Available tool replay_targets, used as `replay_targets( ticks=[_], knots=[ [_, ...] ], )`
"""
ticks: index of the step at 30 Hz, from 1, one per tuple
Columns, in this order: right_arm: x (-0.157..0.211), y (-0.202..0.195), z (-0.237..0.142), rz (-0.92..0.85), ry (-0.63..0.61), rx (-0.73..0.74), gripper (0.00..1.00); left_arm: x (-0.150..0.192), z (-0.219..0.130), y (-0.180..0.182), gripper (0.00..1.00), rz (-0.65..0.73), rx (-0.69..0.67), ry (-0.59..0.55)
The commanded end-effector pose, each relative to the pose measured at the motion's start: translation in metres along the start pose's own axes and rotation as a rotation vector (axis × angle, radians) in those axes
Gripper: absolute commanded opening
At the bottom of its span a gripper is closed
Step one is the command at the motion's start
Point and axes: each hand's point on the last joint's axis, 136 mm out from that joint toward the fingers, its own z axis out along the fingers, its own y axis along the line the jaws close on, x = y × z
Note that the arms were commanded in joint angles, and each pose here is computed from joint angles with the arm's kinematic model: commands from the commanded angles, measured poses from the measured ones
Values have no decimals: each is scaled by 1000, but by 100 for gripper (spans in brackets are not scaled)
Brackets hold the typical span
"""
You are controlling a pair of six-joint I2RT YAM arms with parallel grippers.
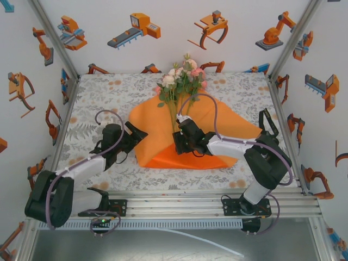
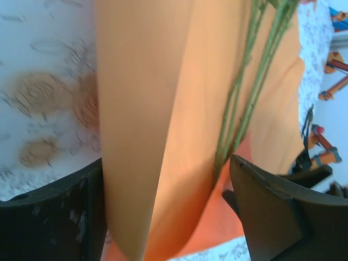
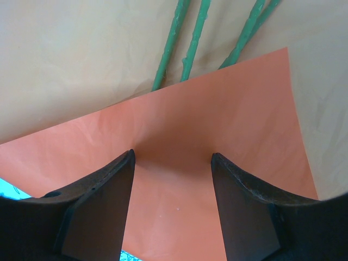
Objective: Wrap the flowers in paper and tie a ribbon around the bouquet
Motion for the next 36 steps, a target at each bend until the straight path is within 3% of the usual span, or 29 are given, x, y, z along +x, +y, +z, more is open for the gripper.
replay_targets(
  ticks=[1,4,6,10,13,19,27,36],
  knots=[
    [-10,1,-2,20,-38,-7,56,17,-12,23,77,-45,-79,6],
    [-10,4,-3,34,-38,-22,56,26,-22,26,73,-29,-92,20],
    [-12,9,-6,52,-43,-52,55,28,-25,27,61,-5,-101,26],
    [-15,18,-19,111,-67,-115,54,27,-26,20,20,7,-70,27],
    [-11,19,-26,127,-75,-135,49,26,-26,9,3,5,-44,39],
    [0,13,-15,114,-50,-109,43,20,-34,-20,0,25,12,50],
    [15,9,5,43,7,-48,60,12,-39,-58,0,14,92,51],
    [28,-2,16,3,49,34,59,4,-27,-116,0,26,195,76]
  ],
)
